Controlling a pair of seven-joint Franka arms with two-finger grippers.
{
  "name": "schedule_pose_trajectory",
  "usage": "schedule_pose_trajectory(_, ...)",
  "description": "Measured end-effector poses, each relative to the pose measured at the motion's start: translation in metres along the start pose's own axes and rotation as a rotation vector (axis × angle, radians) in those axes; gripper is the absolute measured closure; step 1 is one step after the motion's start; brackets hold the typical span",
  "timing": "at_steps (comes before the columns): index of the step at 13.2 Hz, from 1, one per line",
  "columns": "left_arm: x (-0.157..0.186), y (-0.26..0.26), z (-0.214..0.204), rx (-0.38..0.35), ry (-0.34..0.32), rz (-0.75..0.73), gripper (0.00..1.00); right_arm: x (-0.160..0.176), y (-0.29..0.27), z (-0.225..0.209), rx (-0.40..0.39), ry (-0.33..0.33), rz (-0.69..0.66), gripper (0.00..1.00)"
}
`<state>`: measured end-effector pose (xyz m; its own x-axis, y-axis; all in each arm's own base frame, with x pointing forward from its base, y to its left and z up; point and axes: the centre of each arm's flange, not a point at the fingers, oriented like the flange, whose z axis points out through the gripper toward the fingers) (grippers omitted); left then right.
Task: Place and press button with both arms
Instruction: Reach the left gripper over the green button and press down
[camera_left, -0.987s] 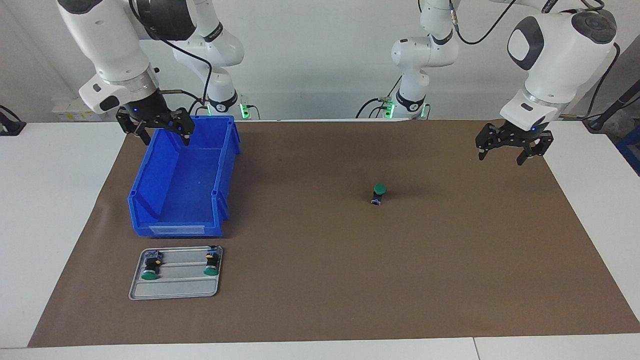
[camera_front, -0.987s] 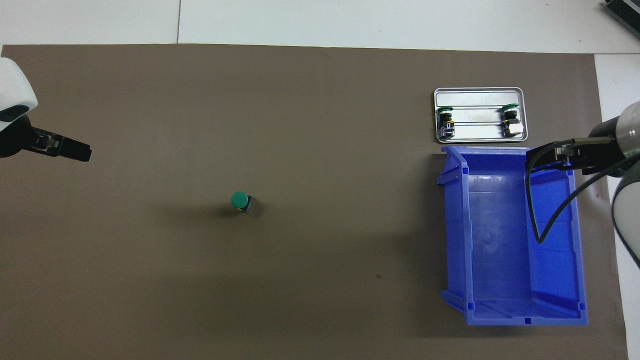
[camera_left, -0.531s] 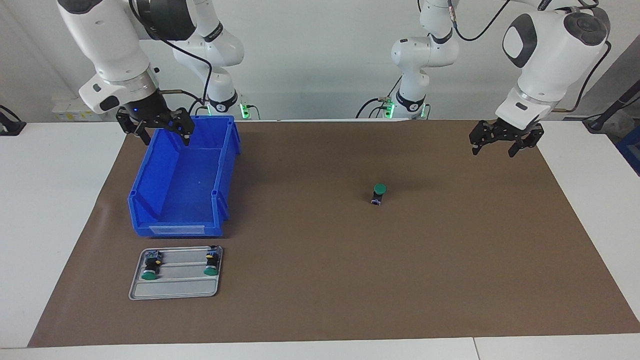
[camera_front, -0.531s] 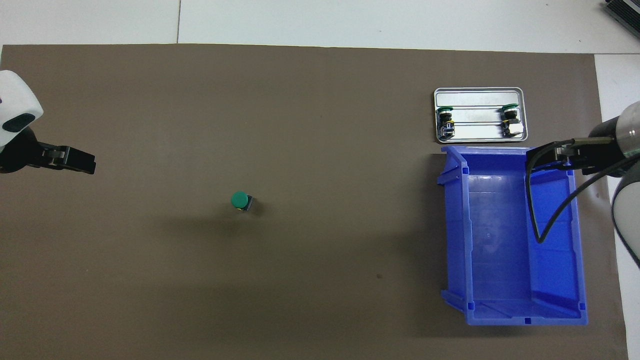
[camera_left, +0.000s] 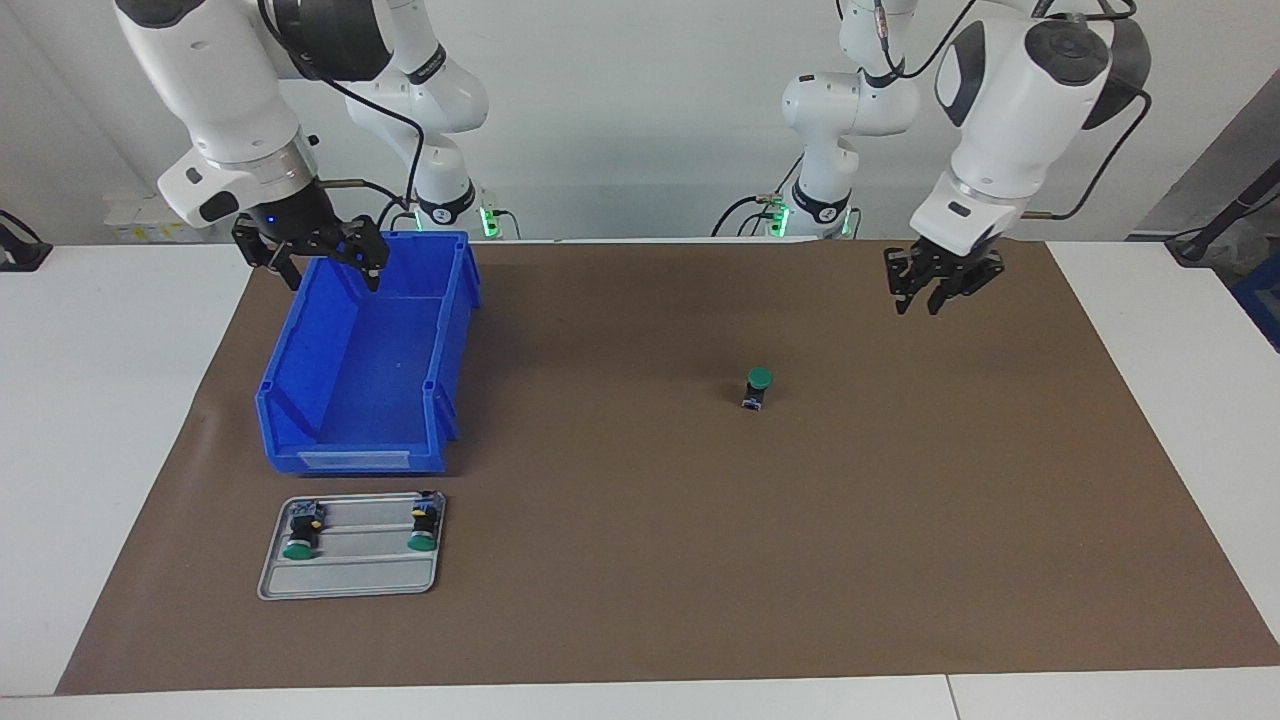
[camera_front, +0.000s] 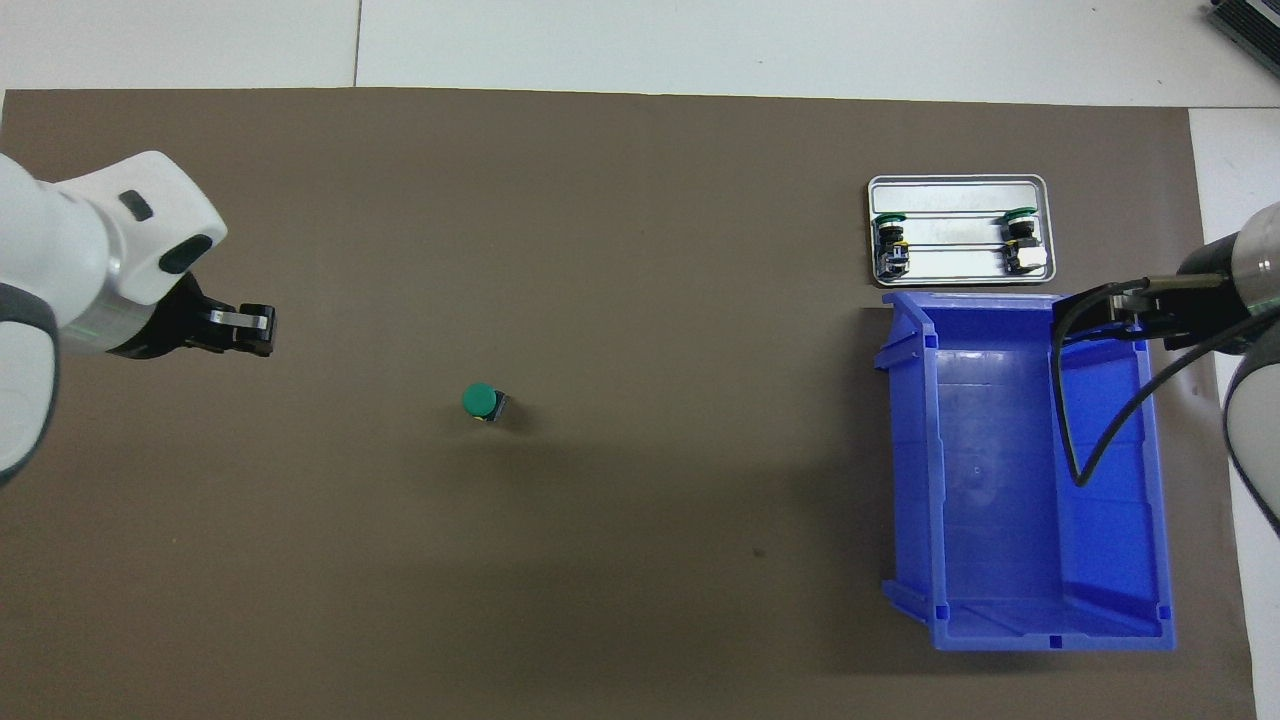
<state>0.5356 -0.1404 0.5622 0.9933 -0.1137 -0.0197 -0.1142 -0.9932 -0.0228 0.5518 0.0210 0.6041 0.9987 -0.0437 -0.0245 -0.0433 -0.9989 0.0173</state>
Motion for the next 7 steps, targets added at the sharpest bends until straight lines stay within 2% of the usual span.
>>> schedule_pose_trajectory(2,-0.010,0.038,0.018,-0.001,0.013,-0.006,0.97,0.000,0.000,0.000,0.000,0.000,0.000,0.00)
schedule_pose_trajectory(7,-0.037,0.104,0.088,-0.011,0.042,-0.062,0.99,0.000,0.000,0.000,0.000,0.000,0.000,0.00)
